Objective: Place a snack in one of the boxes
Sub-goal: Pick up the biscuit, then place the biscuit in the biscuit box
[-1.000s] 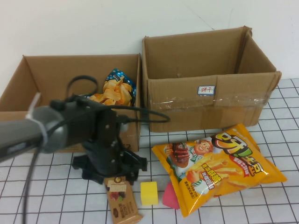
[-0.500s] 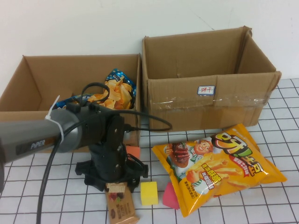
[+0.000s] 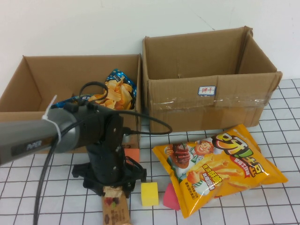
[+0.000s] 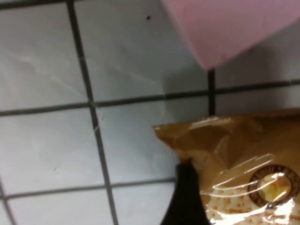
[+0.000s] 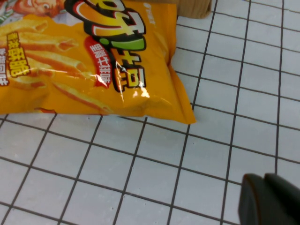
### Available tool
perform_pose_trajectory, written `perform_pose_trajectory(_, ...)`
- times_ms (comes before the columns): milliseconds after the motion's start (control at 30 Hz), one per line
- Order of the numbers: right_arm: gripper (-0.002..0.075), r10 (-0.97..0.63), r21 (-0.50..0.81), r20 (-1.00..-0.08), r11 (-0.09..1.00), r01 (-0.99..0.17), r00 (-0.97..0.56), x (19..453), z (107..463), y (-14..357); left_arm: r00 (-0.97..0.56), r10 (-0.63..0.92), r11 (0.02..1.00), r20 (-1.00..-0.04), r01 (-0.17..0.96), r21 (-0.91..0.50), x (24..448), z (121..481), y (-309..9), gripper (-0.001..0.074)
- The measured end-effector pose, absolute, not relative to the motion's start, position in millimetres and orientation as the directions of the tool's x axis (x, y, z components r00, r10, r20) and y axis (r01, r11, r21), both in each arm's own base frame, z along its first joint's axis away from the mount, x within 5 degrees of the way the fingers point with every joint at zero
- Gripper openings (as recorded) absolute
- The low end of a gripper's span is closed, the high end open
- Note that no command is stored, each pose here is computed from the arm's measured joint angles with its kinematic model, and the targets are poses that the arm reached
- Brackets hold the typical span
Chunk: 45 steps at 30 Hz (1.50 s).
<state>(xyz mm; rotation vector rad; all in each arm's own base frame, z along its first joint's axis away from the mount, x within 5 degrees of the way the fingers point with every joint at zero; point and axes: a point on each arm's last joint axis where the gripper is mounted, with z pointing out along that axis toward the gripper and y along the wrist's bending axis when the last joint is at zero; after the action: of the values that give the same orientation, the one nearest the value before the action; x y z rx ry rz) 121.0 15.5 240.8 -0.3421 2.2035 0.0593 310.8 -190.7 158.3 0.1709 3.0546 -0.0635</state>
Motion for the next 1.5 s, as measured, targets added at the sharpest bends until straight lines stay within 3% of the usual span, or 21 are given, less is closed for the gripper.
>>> perform_pose_trajectory(167,0.0000,-0.219,-0.074,-0.788,0.962,-0.264,-0.575,121,241,16,-0.981,0.148,0.986,-0.127,0.155,-0.052,304,188,-187,0.0473)
perform_pose_trajectory(400,0.0000,-0.219,-0.074,-0.788,0.961,-0.265,-0.575,121,241,16,-0.938,0.217,0.950,-0.271,0.267,-0.164,291,255,-187,0.0472)
perform_pose_trajectory(633,0.0000,-0.219,-0.074,-0.788,0.961,-0.265,-0.575,121,241,16,-0.746,0.269,0.805,-0.609,0.521,-0.284,304,354,-212,0.0472)
perform_pose_trajectory(833,0.0000,-0.219,-0.074,-0.788,0.961,-0.265,-0.575,121,241,16,-0.508,0.130,0.765,-0.851,0.598,-0.240,339,406,-231,0.0472)
perform_pose_trajectory(1100,0.0000,-0.188,-0.041,-0.795,0.965,-0.258,-0.576,121,241,17,-0.214,-0.144,0.822,-0.966,0.517,-0.238,406,383,-253,0.0472)
perform_pose_trajectory(1233,0.0000,-0.195,-0.052,-0.803,0.964,-0.260,-0.564,122,242,17,-0.105,-0.040,0.858,-0.994,0.506,-0.088,429,346,-263,0.0472)
perform_pose_trajectory(1367,0.0000,-0.191,-0.054,-0.812,0.966,-0.254,-0.552,123,242,17,-0.115,0.075,0.855,-0.991,0.518,0.004,439,316,-269,0.0472)
perform_pose_trajectory(1500,0.0000,-0.147,-0.008,-0.818,0.970,-0.245,-0.557,122,241,18,-0.132,0.139,0.845,-0.982,0.532,0.048,440,308,-271,0.0546)
